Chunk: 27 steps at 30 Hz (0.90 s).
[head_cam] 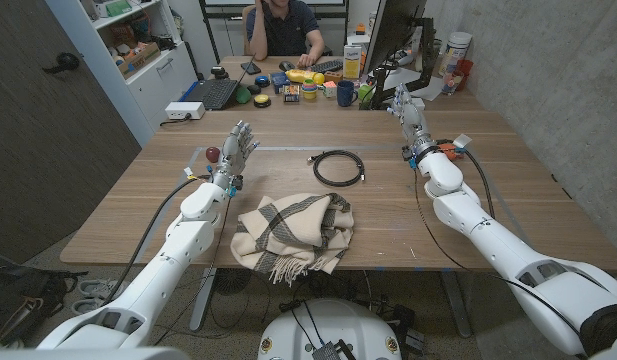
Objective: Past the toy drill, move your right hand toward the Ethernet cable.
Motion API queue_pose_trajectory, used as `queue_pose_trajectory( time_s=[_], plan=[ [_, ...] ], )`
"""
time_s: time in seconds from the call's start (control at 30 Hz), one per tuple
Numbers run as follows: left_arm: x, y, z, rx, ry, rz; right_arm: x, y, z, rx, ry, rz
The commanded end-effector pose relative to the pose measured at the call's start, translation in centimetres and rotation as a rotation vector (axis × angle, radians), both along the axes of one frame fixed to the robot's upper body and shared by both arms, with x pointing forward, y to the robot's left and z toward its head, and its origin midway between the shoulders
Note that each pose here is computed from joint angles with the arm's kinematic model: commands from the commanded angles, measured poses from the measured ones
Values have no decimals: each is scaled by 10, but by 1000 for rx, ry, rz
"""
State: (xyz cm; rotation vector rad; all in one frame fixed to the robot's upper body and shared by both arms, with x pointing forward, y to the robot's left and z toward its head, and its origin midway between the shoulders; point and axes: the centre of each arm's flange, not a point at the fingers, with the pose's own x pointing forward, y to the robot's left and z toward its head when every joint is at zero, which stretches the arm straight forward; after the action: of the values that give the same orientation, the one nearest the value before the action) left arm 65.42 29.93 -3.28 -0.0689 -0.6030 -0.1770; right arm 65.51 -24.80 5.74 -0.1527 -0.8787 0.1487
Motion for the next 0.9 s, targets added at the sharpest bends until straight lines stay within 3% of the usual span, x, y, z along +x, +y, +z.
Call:
queue_pose_trajectory(
  time_s=[0.03, 0.23, 0.57, 0.9],
  plan=[
    [-4, -3, -2, -2, -1, 3, -16, 16, 19, -92, -143, -110],
    [-6, -3, -3, 1, -2, 3, -24, 26, 25, -160, -212, -178],
    [-9, -1, -2, 5, -4, 7, -28, 50, 31, -297, -277, -220],
    [-8, 1, -4, -3, 0, 8, -31, 82, 39, -507, -341, -316]
  ],
)
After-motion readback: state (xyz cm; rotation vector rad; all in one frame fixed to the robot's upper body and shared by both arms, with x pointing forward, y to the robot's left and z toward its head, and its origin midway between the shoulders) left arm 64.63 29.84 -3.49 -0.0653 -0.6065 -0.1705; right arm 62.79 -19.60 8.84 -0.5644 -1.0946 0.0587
